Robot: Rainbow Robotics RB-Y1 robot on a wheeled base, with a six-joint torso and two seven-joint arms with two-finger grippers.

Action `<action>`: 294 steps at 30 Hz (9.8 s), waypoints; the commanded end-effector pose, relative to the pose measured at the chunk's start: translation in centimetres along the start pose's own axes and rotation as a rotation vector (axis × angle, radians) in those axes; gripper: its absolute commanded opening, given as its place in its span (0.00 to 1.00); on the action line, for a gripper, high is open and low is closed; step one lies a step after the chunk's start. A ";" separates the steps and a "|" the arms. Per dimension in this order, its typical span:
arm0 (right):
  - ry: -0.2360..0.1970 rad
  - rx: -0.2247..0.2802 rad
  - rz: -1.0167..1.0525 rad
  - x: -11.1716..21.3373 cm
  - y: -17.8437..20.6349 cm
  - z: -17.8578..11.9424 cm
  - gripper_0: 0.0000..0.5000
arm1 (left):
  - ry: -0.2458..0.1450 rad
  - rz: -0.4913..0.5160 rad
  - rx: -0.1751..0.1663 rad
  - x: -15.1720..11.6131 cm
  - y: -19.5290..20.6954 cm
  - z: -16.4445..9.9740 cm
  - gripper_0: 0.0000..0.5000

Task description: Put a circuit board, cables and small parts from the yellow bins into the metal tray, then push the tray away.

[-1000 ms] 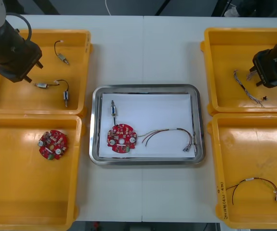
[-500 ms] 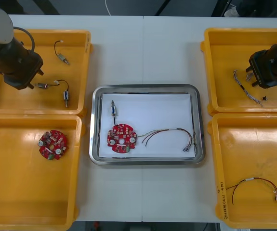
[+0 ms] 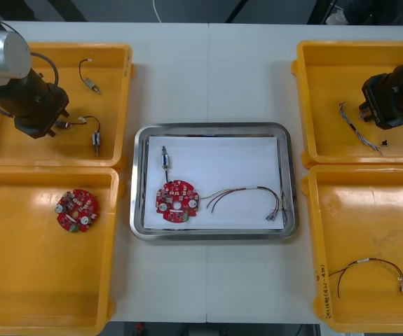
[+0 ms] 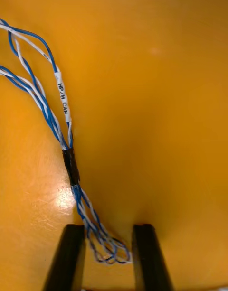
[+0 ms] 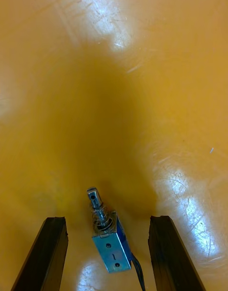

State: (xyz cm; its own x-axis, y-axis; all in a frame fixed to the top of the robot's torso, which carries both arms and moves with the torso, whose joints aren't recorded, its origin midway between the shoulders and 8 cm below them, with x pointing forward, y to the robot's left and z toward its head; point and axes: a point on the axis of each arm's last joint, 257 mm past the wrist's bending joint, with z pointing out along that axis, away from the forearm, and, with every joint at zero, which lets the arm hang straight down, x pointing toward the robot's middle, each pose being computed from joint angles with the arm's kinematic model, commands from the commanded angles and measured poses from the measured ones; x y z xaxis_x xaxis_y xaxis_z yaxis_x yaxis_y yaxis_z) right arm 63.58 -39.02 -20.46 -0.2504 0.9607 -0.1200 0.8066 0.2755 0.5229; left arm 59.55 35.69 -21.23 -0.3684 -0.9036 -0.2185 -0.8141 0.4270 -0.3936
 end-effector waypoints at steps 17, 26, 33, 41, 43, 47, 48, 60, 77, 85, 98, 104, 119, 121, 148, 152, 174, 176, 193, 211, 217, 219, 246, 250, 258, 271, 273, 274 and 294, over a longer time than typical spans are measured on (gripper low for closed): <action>-0.010 0.044 -0.036 -0.2 0.0 -0.8 0.00 | -0.011 0.013 0.039 0.6 -2.2 -0.1 0.00; -0.014 0.078 -0.082 -1.5 1.0 -4.1 0.00 | -0.001 -0.004 0.078 0.2 -3.1 -1.0 0.00; -0.008 0.100 -0.130 -2.0 2.0 -7.5 0.00 | -0.010 0.009 0.096 -0.9 -3.8 -3.2 0.00; 0.013 0.120 -0.195 -1.3 2.9 -10.6 0.00 | -0.015 0.076 0.069 -1.1 -3.5 -6.5 0.00; 0.026 0.133 -0.212 -1.0 2.8 -11.3 0.00 | -0.012 0.091 0.066 -1.1 -3.4 -7.5 0.00; 0.051 0.163 -0.251 -0.3 2.6 -13.3 0.00 | -0.017 0.128 0.058 -0.9 -3.4 -9.3 0.00; 0.057 0.171 -0.263 0.0 2.6 -13.9 0.00 | -0.017 0.140 0.053 -0.8 -3.3 -9.6 0.00; 0.135 0.142 -0.392 3.0 3.9 -18.5 0.00 | -0.017 0.283 0.038 1.9 -3.5 -13.1 0.00; 0.016 -0.036 -0.576 4.5 8.1 -21.7 0.00 | 0.019 0.605 0.097 8.8 -4.4 -18.1 0.00; -0.039 -0.070 -0.727 6.6 7.1 -21.4 0.00 | 0.033 0.732 0.144 11.7 -4.9 -19.2 0.00; -0.015 -0.137 -1.010 13.4 6.6 -21.8 0.00 | 0.036 0.824 0.158 13.2 -4.9 -19.6 0.00; 0.026 -0.187 -1.205 17.8 6.1 -23.4 0.00 | 0.032 0.835 0.160 13.1 -4.9 -19.6 0.00; 0.106 -0.290 -1.632 25.8 1.4 -24.8 0.00 | 0.035 0.846 0.160 13.3 -4.9 -19.6 0.00; 0.100 -0.291 -1.696 26.2 0.8 -24.6 0.00 | 0.035 0.844 0.161 13.3 -4.9 -19.6 0.00; 0.101 -0.134 -2.316 27.5 -3.6 -19.1 0.00 | 0.038 0.829 0.152 13.1 -4.6 -19.3 0.00; 0.095 -0.083 -2.384 26.8 -3.8 -18.0 0.00 | 0.038 0.832 0.152 13.2 -4.6 -19.2 0.00; 0.160 -0.103 -2.504 31.8 -5.3 -12.9 0.00 | 0.029 0.827 0.148 12.9 -4.6 -19.2 0.00; 0.159 -0.119 -2.511 32.3 -5.3 -12.3 0.00 | 0.028 0.824 0.150 12.9 -4.6 -19.2 0.00; 0.072 -0.099 -2.540 32.0 -3.9 -7.4 0.00 | 0.018 0.814 0.144 12.5 -4.6 -19.1 0.00; 0.055 0.000 -2.667 31.1 -5.6 -3.8 0.07 | 0.012 0.811 0.143 12.4 -4.6 -19.1 0.00; 0.061 -0.014 -2.680 31.5 -5.8 -3.7 0.50 | 0.011 0.811 0.141 12.4 -4.6 -19.0 0.00; 0.056 -0.017 -2.685 31.4 -5.7 -3.7 0.62 | 0.010 0.809 0.142 12.4 -4.6 -19.0 0.00; 0.180 0.052 -2.517 28.9 -5.2 -11.7 1.00 | 0.021 0.821 0.150 13.0 -4.6 -19.0 0.00; 0.129 -0.006 -2.472 28.8 -3.8 -13.6 1.00 | 0.041 0.838 0.159 14.1 -4.8 -18.8 0.00; 0.007 -0.138 -2.306 27.8 -0.6 -17.9 1.00 | 0.054 0.899 0.164 17.2 -5.4 -17.3 0.00; -0.028 -0.164 -1.939 21.2 -2.8 -21.4 1.00 | 0.066 0.983 0.194 22.9 -6.5 -15.1 0.00; -0.035 -0.151 -1.908 20.3 -3.4 -21.5 1.00 | 0.070 0.990 0.196 23.6 -6.5 -14.8 0.00; -0.036 -0.143 -1.877 19.6 -3.9 -21.6 1.00 | 0.075 1.000 0.204 24.3 -6.7 -14.6 0.00; -0.053 -0.055 -1.453 7.8 -11.8 -22.4 1.00 | 0.097 1.079 0.204 30.3 -7.1 -8.6 0.00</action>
State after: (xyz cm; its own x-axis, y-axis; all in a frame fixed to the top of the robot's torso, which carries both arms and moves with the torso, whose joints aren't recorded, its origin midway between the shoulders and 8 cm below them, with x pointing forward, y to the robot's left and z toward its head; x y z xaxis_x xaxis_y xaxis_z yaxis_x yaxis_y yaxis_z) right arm 41.22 -32.57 -9.20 -0.7829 -0.2154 -0.5837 -0.2446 0.9692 -0.0296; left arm 50.39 6.92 -17.43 -0.8886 -0.1316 -0.4393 -0.0443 0.9781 -0.2034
